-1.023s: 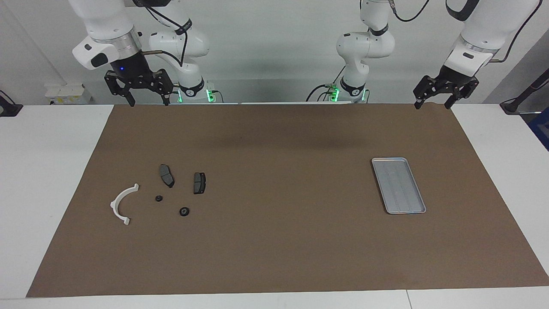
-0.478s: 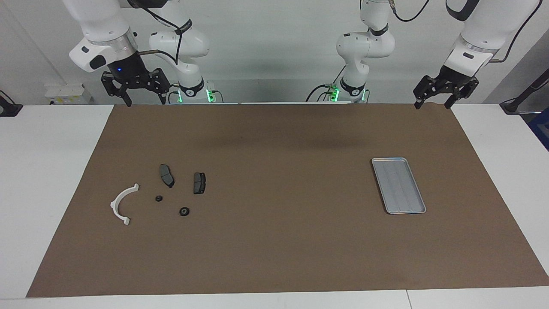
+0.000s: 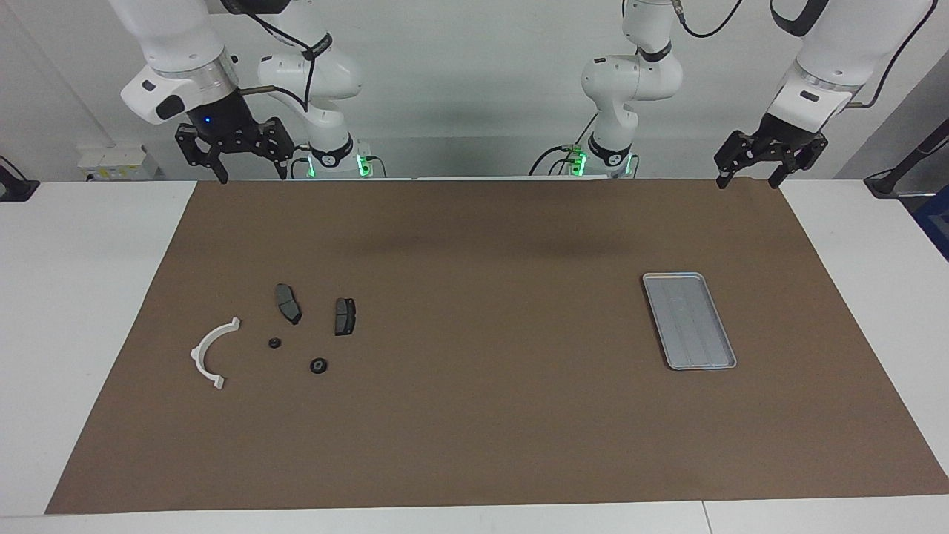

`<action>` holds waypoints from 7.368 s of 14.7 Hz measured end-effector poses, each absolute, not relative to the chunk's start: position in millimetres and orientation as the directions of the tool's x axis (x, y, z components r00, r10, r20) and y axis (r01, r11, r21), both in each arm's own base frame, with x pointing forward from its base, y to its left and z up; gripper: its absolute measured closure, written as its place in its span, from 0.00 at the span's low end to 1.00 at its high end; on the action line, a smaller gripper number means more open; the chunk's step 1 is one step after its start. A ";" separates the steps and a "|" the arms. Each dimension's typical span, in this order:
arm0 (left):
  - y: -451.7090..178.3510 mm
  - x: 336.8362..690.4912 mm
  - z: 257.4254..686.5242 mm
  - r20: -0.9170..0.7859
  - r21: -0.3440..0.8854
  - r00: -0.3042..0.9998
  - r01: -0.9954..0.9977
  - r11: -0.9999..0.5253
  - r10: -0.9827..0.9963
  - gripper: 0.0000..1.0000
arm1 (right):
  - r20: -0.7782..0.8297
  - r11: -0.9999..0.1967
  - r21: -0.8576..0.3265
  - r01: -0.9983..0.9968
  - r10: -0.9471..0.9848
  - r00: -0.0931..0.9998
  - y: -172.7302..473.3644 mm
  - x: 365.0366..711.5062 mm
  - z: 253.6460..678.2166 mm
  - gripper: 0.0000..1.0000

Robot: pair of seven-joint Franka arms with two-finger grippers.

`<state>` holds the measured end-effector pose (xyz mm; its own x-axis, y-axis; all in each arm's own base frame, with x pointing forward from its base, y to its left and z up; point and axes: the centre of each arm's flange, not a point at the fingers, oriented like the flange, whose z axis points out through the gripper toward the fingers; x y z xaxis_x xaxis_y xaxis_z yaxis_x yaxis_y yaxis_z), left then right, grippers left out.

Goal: Pick bearing gear from pile to tray

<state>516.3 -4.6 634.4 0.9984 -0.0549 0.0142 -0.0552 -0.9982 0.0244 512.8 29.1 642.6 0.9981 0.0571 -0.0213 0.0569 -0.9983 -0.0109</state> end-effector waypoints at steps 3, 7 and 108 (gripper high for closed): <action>-4.6 516.3 634.4 0.014 0.024 0.998 -0.055 -0.998 -0.055 0.00 | -0.021 -0.998 -0.011 0.057 0.057 0.998 29.2 512.7 642.8 0.00; -4.6 516.3 634.4 0.014 0.024 0.998 -0.055 -0.998 -0.055 0.00 | -0.021 -0.999 -0.011 0.053 0.054 0.998 27.2 512.8 642.8 0.00; -4.6 516.2 634.4 0.014 0.024 0.998 -0.055 -0.998 -0.055 0.00 | -0.004 -0.935 0.067 -0.347 -0.348 0.937 121.7 660.5 400.8 0.65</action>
<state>516.2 -4.6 634.4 0.9984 -0.0549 0.0139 -0.0552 -0.9982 0.0244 660.5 121.7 400.8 0.9375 -0.3481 -0.0043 -0.3470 -0.9354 0.0671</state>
